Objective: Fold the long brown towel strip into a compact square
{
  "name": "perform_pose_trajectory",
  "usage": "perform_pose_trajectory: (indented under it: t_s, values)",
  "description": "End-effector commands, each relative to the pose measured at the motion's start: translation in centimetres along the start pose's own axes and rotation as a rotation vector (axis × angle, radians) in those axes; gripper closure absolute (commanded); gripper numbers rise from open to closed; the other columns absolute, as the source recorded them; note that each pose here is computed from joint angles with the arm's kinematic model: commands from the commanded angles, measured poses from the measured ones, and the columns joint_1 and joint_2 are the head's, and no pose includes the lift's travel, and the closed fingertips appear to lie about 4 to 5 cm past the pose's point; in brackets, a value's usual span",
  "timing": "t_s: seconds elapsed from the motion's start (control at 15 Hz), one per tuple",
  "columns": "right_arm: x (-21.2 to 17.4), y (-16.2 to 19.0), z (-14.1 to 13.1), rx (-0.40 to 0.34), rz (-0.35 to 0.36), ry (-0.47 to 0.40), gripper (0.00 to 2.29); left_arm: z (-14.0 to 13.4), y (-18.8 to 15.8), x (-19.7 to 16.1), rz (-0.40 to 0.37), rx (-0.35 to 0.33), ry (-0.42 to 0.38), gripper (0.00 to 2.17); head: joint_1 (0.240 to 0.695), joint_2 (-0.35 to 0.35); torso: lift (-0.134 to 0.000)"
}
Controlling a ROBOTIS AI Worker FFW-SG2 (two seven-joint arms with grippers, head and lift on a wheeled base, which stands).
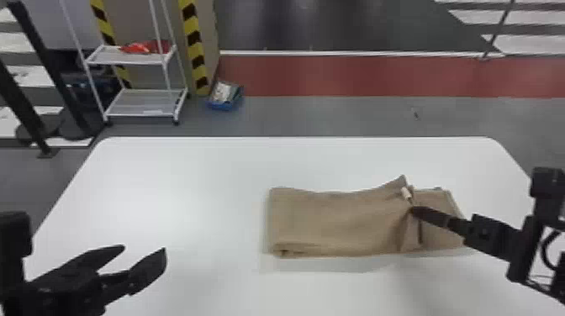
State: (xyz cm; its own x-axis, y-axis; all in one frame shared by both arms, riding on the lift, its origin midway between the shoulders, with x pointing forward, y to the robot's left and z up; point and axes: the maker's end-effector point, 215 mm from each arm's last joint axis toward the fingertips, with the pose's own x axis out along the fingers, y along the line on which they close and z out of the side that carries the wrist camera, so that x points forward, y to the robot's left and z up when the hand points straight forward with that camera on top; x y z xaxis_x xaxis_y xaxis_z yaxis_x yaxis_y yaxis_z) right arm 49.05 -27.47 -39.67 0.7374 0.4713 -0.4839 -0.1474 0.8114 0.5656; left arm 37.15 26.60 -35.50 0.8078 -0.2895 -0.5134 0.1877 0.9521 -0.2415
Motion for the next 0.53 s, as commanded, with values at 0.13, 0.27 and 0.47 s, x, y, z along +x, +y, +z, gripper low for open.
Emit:
perform_pose_trajectory:
  t_s: [0.13, 0.27, 0.47]
  values:
    - [-0.8, -0.7, 1.3, 0.018, -0.009, -0.004, 1.44, -0.2, 0.4, 0.0, 0.009, -0.004, 0.003, 0.17, 0.695, -0.014, -0.125]
    - [-1.0, -1.5, 0.2, 0.010, -0.024, 0.004, 1.44, -0.3, 0.6, -0.1, 0.011, -0.007, 0.004, 0.17, 0.695, -0.022, -0.125]
    - [-1.9, -2.0, 0.9, 0.051, -0.024, -0.014, 1.44, 0.3, 0.5, 0.0, 0.008, -0.002, -0.007, 0.17, 0.695, -0.028, -0.125]
